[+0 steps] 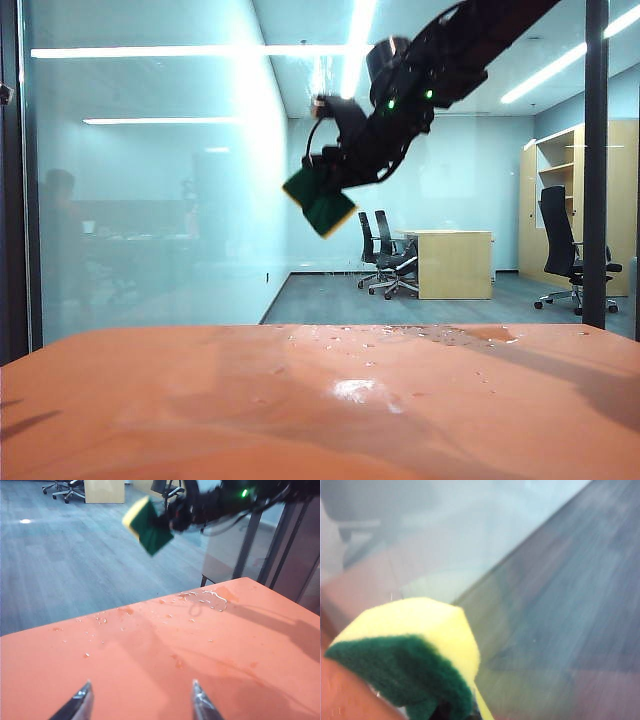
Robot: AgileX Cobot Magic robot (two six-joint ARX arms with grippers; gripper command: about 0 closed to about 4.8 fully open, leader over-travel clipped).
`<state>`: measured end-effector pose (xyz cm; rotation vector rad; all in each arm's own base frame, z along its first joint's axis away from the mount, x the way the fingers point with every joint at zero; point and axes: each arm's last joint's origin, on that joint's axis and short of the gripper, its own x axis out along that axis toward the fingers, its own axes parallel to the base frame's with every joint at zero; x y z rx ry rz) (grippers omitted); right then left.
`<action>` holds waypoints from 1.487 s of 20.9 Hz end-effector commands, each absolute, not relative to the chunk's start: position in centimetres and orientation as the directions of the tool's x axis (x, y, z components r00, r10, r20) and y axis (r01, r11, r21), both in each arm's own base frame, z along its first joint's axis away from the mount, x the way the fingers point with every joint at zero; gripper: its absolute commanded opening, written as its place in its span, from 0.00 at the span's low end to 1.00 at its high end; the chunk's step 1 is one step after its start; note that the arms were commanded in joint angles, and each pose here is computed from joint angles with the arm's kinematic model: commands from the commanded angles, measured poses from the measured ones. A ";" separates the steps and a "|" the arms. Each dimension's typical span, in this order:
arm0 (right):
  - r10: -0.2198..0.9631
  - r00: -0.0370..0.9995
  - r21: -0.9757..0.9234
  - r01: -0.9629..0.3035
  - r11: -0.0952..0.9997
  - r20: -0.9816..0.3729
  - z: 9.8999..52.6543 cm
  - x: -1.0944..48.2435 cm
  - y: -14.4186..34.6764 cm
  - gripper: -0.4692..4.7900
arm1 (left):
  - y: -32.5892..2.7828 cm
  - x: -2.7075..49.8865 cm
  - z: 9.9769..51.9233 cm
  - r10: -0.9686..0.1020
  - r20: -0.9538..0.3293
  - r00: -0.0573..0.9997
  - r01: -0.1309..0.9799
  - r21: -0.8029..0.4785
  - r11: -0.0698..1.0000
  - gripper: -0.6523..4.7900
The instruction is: Pick up the sponge from the table, wipe the water off the glass, and finally place the sponge back on the table.
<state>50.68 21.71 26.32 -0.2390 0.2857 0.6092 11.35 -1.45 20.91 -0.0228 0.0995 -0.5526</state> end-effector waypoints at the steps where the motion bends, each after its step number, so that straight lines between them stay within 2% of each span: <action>1: 0.527 0.822 -0.168 -0.563 0.810 -0.215 29.9 50.1 21.3 0.07 | -1.5 11.3 21.2 -0.525 -0.072 0.848 0.524 -0.034 0.851 0.58; 8: 0.533 0.839 -0.193 -0.544 0.817 -0.108 35.0 48.1 20.4 0.07 | -1.5 11.3 21.2 -0.525 -0.071 0.848 0.524 -0.033 0.851 0.58; 13: 0.528 0.842 -0.194 -0.539 0.820 -0.108 35.4 47.9 20.3 0.07 | -1.5 11.3 21.2 -0.525 -0.072 0.848 0.524 -0.034 0.851 0.58; 17: 0.514 0.846 -0.190 -0.532 0.825 -0.140 33.4 48.6 20.6 0.07 | -1.5 11.3 21.2 -0.525 -0.071 0.848 0.524 -0.033 0.851 0.58; 26: 0.501 0.809 -0.157 -0.562 0.812 -0.308 24.6 51.3 22.2 0.07 | -1.4 11.3 21.2 -0.525 -0.070 0.848 0.524 -0.031 0.851 0.58; 31: 0.452 0.808 -0.162 -0.538 0.827 -0.377 21.9 51.8 22.2 0.07 | -1.4 11.3 21.2 -0.525 -0.068 0.849 0.524 -0.030 0.851 0.58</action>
